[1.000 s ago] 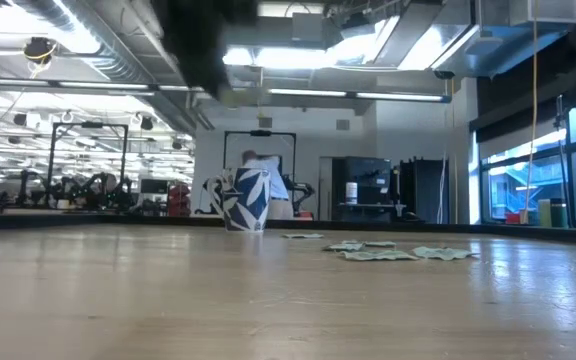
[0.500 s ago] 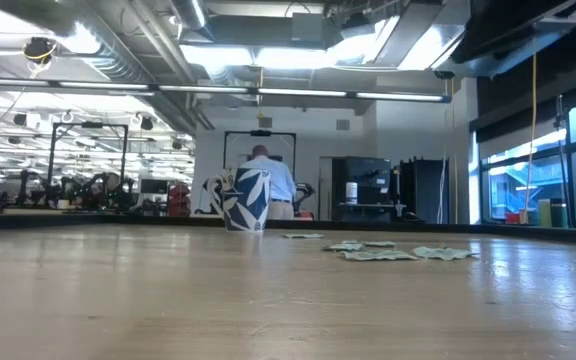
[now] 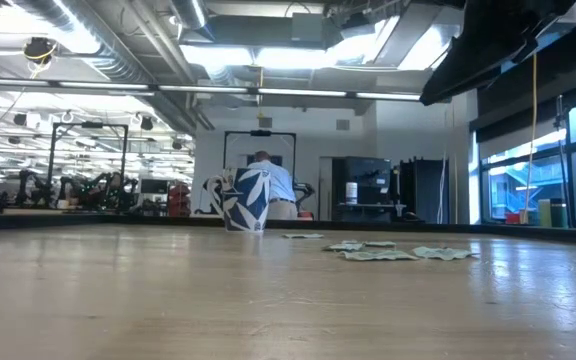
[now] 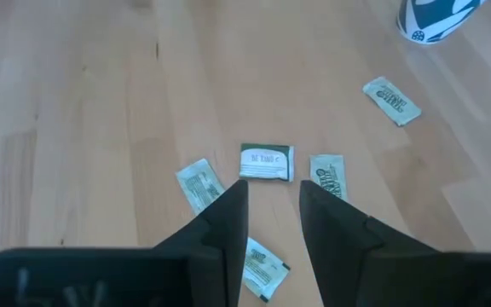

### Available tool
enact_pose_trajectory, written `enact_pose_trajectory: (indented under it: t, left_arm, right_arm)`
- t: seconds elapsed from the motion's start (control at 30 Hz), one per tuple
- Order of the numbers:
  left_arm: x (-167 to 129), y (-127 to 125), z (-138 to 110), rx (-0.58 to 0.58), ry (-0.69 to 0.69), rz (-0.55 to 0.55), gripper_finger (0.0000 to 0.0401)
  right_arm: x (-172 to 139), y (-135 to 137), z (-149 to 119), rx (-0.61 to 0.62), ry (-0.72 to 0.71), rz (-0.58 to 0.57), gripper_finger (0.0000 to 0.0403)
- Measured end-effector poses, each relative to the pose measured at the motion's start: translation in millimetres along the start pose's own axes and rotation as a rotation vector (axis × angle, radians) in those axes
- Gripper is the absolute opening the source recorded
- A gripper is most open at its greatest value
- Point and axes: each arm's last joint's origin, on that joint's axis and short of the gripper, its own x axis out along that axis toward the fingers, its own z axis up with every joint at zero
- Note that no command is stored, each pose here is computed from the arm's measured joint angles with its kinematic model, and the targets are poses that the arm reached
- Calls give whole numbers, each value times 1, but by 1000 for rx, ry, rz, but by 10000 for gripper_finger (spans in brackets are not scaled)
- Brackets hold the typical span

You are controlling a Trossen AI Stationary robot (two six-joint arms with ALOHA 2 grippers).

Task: Pick and place Stevia / Truvia into bins
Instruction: Put the light green stevia packet into the left transparent container

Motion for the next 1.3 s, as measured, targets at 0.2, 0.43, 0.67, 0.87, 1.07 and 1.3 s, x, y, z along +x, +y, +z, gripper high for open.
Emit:
enact_pose_trajectory:
  t: [0.2,0.43,0.67,0.87,1.07,1.3]
  left_arm:
    - [18,-2,-1,-4,17,128,2]
    - [33,7,0,-22,15,196,5]
    - [39,11,0,-15,51,221,40]
    - [36,8,-1,35,84,203,69]
    - [20,2,3,94,-42,122,74]
    - [0,0,15,145,-241,34,75]
  right_arm:
    - [0,1,1,6,-9,6,110]
    - [2,1,-1,-48,5,-2,110]
    - [17,6,-9,-119,61,-28,110]
    - [37,11,-21,-188,134,-57,110]
    - [58,10,-32,-151,262,-3,110]
    - [79,-5,-34,-98,354,-9,110]
